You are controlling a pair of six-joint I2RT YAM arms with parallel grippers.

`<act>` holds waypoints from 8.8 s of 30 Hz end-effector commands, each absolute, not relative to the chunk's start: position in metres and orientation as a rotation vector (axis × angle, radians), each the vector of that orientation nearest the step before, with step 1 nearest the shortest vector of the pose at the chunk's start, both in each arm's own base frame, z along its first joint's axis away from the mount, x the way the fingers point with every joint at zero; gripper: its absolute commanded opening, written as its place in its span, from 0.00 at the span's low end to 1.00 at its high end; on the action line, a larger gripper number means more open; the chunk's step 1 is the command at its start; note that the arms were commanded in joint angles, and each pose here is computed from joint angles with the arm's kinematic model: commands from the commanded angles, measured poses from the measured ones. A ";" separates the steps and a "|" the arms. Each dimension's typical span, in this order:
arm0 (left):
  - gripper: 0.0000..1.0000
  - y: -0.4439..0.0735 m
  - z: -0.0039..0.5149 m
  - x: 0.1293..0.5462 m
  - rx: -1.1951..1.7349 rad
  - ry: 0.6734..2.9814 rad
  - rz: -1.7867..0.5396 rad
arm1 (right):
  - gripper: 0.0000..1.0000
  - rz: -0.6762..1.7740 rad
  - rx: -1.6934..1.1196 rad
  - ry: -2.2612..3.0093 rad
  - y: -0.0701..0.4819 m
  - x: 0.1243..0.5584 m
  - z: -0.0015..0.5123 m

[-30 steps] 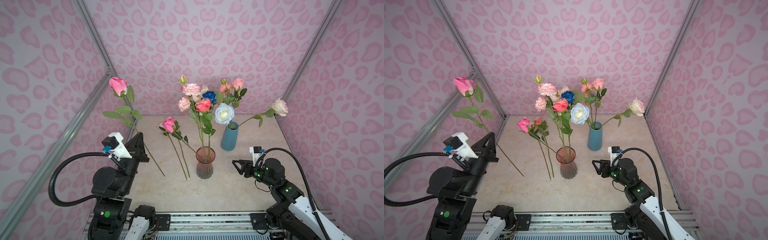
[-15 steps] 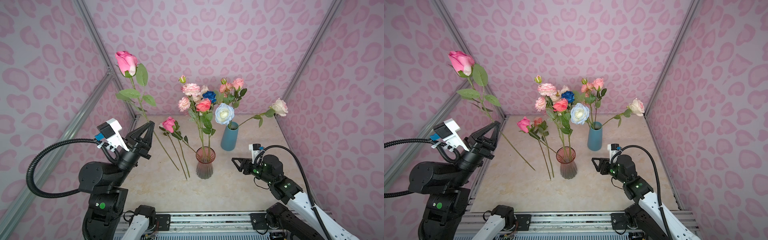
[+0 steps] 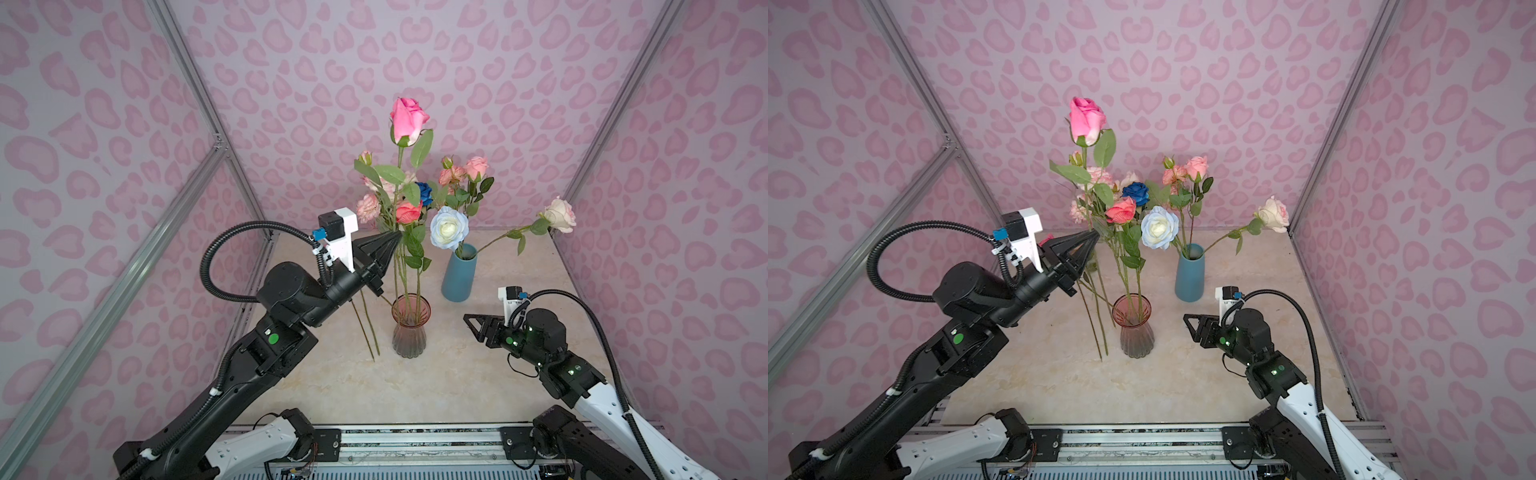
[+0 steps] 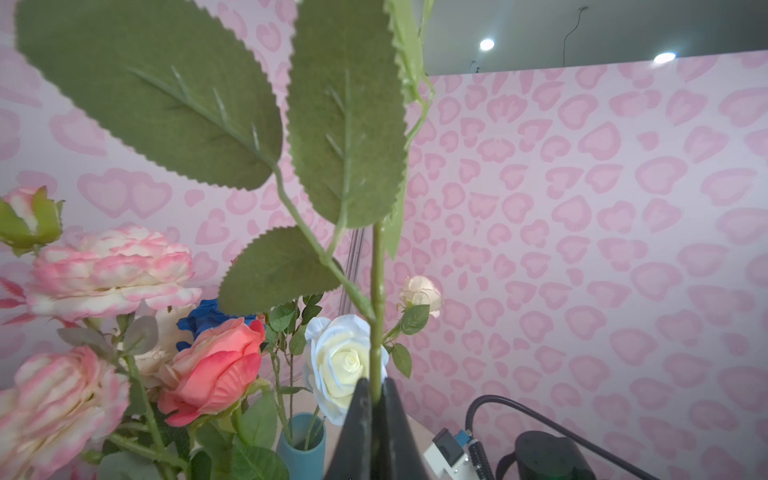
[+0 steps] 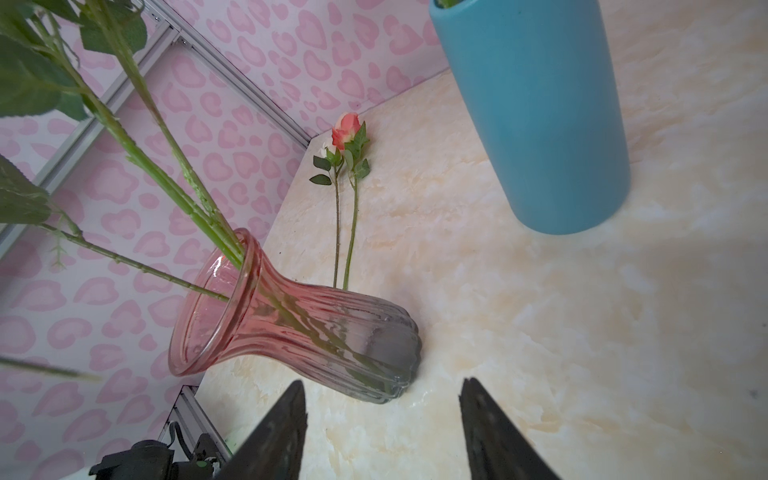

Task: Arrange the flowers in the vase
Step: 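Lower the hot-pink rose stem into the pink vase and release, then move the left gripper back down to the remaining loose rose stems, then close the left gripper on the pale pink rose stem, then lift the pale pink rose upright with the left gripper over the pink vase, then lower the pale pink rose stem into the pink vase and open the left gripper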

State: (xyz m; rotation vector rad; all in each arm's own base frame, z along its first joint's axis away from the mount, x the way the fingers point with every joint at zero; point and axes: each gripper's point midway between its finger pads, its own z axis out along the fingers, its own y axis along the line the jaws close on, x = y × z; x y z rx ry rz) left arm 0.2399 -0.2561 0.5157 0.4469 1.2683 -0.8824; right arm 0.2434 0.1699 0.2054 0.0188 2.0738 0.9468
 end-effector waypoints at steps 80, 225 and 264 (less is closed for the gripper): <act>0.39 -0.127 0.055 0.435 -0.571 2.641 -0.281 | 0.61 0.876 -0.034 2.194 0.171 0.251 0.154; 0.03 -0.144 0.581 0.197 0.204 1.227 -1.009 | 0.60 0.948 0.006 2.063 0.173 0.251 0.212; 0.61 -0.248 0.477 0.284 0.226 1.390 -0.816 | 0.62 0.959 -0.005 2.039 0.173 0.246 0.214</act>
